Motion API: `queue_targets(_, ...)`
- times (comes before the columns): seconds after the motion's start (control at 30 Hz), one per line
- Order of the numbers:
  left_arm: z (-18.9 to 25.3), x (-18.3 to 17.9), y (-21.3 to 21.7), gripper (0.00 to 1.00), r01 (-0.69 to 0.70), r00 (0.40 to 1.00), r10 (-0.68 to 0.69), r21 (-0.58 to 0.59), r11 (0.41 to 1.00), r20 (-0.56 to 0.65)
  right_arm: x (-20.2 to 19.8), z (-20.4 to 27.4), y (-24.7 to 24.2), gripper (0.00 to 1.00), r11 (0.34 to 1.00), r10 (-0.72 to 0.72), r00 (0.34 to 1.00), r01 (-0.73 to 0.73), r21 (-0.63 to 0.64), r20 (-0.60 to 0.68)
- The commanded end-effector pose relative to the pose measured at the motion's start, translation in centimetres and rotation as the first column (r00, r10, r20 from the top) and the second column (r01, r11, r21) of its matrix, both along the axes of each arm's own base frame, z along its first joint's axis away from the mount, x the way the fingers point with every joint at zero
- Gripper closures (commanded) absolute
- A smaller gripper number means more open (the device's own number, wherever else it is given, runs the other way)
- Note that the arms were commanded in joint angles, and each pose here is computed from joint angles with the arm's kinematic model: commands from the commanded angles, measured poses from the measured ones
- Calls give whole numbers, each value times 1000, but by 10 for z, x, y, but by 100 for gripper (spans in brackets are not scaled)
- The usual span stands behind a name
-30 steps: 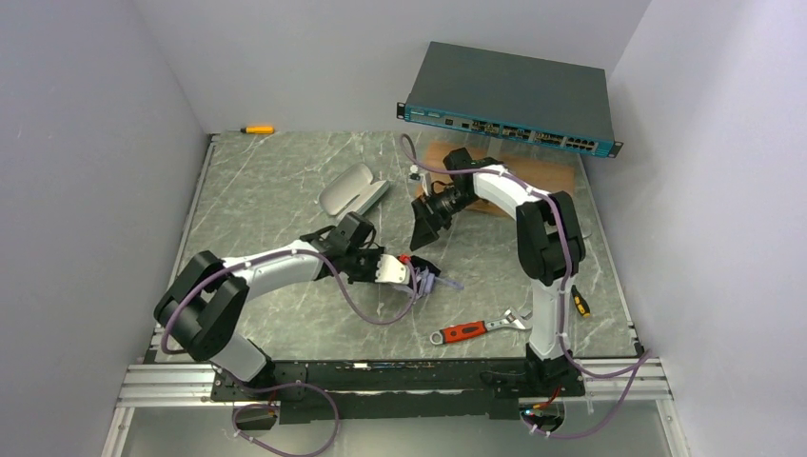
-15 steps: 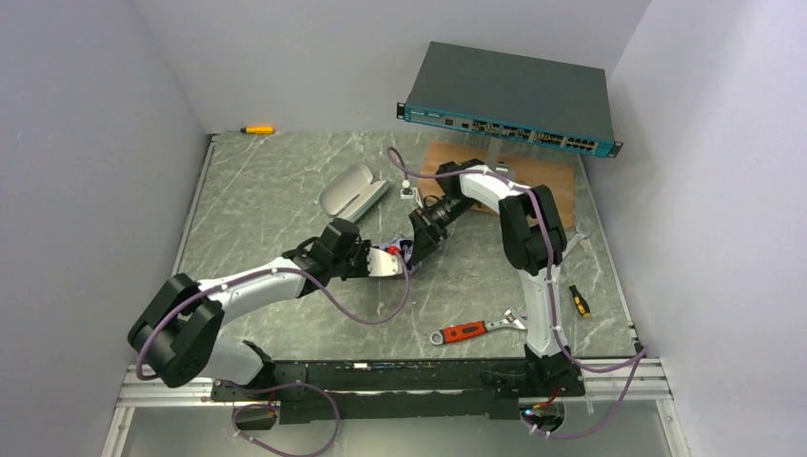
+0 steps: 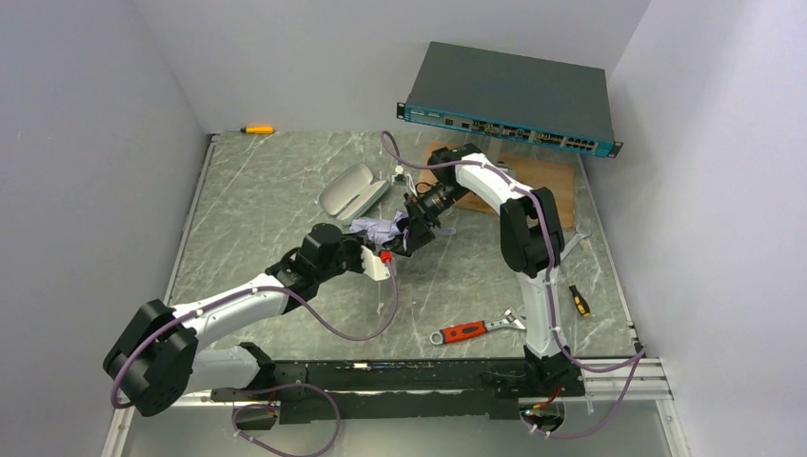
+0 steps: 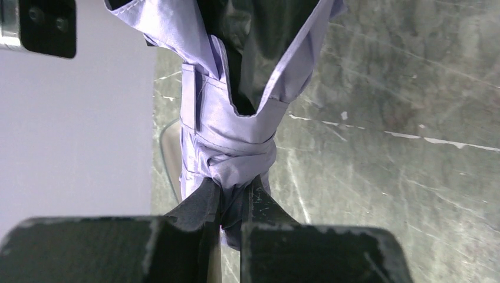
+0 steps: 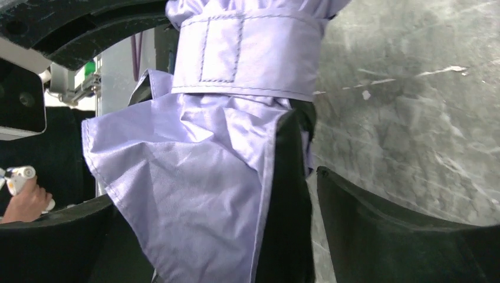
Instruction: Open the umbrella
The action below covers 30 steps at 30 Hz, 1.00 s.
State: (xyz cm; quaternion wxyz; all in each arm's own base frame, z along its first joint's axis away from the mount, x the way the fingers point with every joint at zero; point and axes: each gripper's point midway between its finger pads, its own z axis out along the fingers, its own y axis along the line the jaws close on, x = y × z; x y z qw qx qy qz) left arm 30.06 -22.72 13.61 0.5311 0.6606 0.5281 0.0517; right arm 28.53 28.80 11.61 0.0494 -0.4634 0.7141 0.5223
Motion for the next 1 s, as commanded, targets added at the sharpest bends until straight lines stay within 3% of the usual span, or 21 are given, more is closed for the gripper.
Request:
queue_targets(0.0, 70, 20, -11, 100, -21, 980, 48, -137, 990, 192, -8, 35, 8, 23, 994, 42, 998, -47, 97, 56)
queue_targets(0.13, 70, 16, -9, 96, -43, 991, 62, -155, 987, 122, -8, 36, 6, 78, 993, 49, 994, -58, 99, 95)
queue_targets(0.17, 64, 8, -9, 81, -28, 997, 39, -140, 990, 71, -7, 36, 5, 92, 994, 44, 992, -55, 92, 115)
queue_targets(0.2, 63, -2, -11, 52, 7, 1000, -4, -140, 990, 21, -6, 35, 3, 100, 995, 39, 990, -51, 86, 136)
queue_targets(0.23, 59, -16, -11, 28, 49, 997, -56, -141, 989, -50, -5, 34, 1, 100, 995, 35, 987, -48, 82, 157)
queue_targets(0.27, 57, -30, -10, 17, 89, 988, -106, -147, 985, -115, -5, 33, -1, 100, 996, 31, 984, -45, 77, 173)
queue_targets(0.3, 60, -44, -11, 13, 137, 973, -166, -176, 975, -162, -7, 32, -4, 100, 996, 32, 983, -46, 73, 181)
queue_targets(0.43, 85, -73, -12, 14, 174, 947, -238, -279, 944, -214, -16, 35, -6, 100, 994, 50, 986, -65, 85, 161)
queue_targets(0.57, 91, -76, -20, 40, 210, 931, -281, -287, 935, -234, -19, 39, -3, 100, 992, 60, 982, -78, 96, 180)
queue_targets(0.63, 94, -71, -26, 48, 218, 931, -289, -297, 930, -222, -22, 41, 0, 100, 991, 74, 977, -95, 95, 202)
queue_targets(0.97, 90, -54, -42, 55, 259, 937, -308, -264, 929, -165, -32, 52, 7, 100, 985, 117, 951, -148, 88, 285)
